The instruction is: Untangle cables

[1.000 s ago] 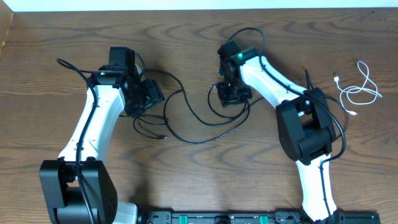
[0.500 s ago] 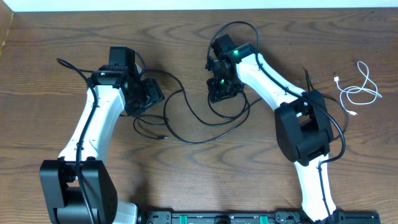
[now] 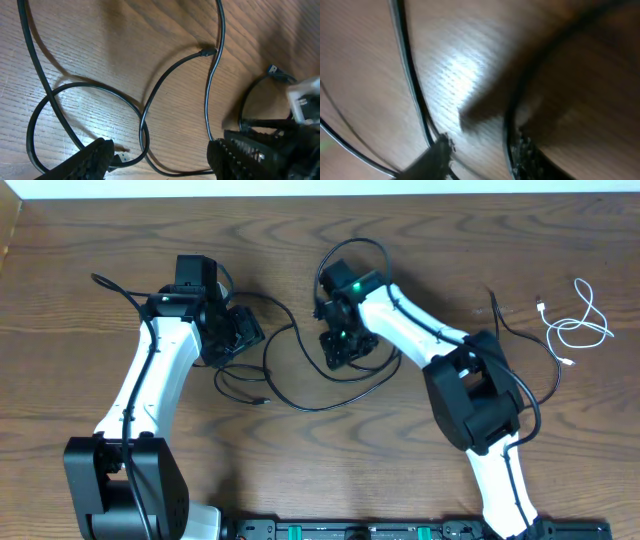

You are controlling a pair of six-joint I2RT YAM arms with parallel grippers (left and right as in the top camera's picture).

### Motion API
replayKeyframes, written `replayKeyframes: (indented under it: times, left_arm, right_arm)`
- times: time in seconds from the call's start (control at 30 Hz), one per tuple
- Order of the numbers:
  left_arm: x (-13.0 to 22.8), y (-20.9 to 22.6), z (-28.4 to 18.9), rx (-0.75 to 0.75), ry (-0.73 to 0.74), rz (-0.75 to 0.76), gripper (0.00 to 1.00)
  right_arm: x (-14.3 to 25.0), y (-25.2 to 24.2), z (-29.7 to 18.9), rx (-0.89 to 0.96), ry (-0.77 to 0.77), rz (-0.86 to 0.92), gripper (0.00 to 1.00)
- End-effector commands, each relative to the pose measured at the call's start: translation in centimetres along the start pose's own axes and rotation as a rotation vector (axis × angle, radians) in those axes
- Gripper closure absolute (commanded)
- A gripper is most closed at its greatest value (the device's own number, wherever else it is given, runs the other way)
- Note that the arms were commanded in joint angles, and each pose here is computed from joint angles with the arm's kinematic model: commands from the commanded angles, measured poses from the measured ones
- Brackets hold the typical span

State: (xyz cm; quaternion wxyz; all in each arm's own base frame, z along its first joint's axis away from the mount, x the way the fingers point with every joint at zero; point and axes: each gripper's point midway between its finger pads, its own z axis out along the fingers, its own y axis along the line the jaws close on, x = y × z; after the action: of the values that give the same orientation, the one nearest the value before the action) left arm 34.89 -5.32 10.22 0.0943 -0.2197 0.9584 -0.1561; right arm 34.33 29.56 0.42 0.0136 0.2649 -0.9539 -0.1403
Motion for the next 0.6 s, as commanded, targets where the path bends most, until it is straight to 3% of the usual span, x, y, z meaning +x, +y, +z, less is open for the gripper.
replayKeyframes:
  times: [0.0, 0.1, 0.3, 0.57]
  left_arm:
    - [0.3, 0.4, 0.4, -0.014, 0.011, 0.006, 0.35]
    - [0.3, 0.4, 0.4, -0.014, 0.011, 0.006, 0.34]
    - [0.3, 0.4, 0.4, -0.014, 0.011, 0.006, 0.35]
    - [0.3, 0.4, 0.4, -0.014, 0.011, 0.006, 0.35]
  right_arm:
    - [1.1, 0.1, 1.3, 0.048, 0.031, -0.025, 0.99]
    - [0.3, 0.2, 0.7, 0.065, 0.005, -0.035, 0.99]
    - [-3.4, 0.7, -5.2, 0.049, -0.118, -0.037, 0.99]
    - [-5.9, 4.4, -13.7, -0.023, -0.299, -0.252, 0.99]
